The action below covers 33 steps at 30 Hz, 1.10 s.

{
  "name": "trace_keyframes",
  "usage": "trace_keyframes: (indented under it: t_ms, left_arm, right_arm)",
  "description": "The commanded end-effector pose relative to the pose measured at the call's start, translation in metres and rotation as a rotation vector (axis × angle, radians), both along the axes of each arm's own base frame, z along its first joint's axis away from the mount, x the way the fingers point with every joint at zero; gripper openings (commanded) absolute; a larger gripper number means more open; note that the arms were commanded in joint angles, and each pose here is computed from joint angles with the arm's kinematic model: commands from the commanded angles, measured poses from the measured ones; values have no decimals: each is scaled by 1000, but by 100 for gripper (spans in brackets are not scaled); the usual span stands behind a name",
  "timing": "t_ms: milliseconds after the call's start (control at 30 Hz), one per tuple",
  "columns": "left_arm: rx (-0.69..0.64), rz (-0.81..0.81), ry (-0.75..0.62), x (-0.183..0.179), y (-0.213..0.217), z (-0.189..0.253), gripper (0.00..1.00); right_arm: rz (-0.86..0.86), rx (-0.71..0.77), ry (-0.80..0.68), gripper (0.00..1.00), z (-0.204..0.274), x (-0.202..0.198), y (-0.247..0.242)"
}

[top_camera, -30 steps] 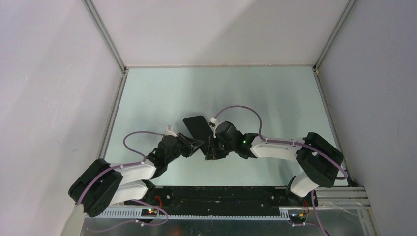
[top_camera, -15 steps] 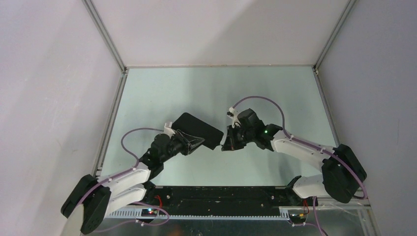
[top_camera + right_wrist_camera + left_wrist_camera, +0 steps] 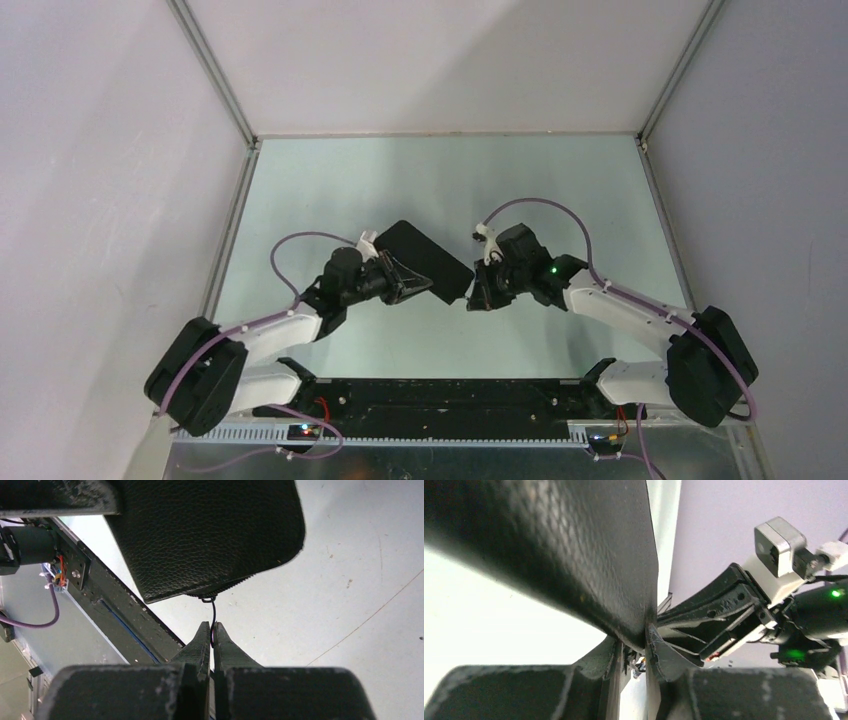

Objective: Sort the hair-cutting tools

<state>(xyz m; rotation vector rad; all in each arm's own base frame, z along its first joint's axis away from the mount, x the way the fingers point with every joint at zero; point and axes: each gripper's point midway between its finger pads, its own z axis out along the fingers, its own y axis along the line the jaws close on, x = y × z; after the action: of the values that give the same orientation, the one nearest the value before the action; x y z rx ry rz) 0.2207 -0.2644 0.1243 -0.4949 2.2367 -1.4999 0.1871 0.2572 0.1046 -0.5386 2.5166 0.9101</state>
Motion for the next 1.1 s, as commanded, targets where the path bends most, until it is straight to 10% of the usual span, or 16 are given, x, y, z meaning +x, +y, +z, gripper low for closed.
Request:
trace_keyframes:
  t_ms: [0,533,1067]
  left_arm:
    - [95,53,-108,30,10,-4,16]
    - [136,323,13,25,57,-51,87]
    - [59,406,69,-17,64,-59,85]
  right_arm:
    - [-8,-118,61,0,-22,-23,-17]
    - [57,-47,154,0,-23,-32,68]
    - [54,78,163,0,-6,-28,125]
